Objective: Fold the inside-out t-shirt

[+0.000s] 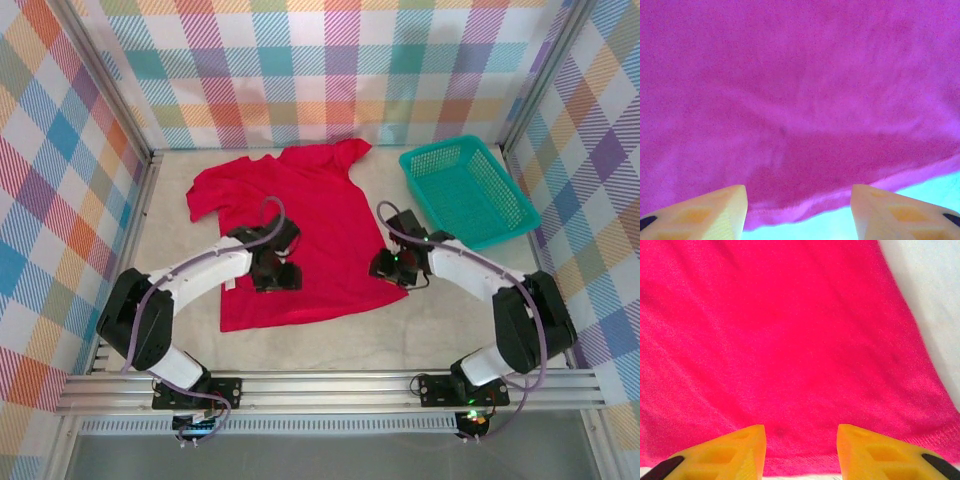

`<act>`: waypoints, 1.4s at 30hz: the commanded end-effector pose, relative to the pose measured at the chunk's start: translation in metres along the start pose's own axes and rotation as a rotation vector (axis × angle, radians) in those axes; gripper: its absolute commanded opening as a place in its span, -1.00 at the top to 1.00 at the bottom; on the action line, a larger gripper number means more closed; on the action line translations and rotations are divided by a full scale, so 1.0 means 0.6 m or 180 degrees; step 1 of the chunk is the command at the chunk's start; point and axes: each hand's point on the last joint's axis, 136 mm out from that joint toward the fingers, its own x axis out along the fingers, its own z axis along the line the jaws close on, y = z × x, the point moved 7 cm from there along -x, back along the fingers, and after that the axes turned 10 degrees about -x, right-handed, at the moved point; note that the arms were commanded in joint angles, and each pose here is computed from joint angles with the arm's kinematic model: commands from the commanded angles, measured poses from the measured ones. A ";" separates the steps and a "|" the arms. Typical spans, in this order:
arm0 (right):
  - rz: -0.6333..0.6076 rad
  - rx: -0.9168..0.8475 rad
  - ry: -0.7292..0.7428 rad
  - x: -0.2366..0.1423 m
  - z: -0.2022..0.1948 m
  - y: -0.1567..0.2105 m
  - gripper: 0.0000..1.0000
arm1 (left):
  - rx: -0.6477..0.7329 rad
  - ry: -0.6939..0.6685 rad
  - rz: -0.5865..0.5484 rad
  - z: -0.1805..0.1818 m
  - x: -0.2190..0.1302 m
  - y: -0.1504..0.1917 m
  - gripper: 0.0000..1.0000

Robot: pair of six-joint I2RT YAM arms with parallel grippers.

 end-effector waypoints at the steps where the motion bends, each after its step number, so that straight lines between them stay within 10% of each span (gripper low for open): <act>1: -0.0275 0.0148 -0.0111 -0.018 0.003 0.001 0.14 | 0.0074 0.0168 0.0064 -0.017 0.014 0.030 -0.15; 10: -0.0246 0.0147 -0.0085 -0.013 0.007 0.010 0.13 | 0.0037 0.0078 0.0240 -0.017 0.076 0.055 -0.01; 26: -0.0231 0.0049 -0.0016 -0.018 0.013 0.003 0.16 | 0.0013 -0.0218 0.0132 -0.012 0.077 0.043 1.00; 40: -0.0104 -0.0218 -0.0030 -0.011 0.047 0.028 0.13 | 0.0043 -0.0069 -0.0126 -0.018 0.008 0.037 1.00; 42: -0.0045 -0.0216 0.0046 -0.001 0.044 0.038 0.11 | 0.0092 0.0068 -0.0148 -0.025 0.004 0.042 0.42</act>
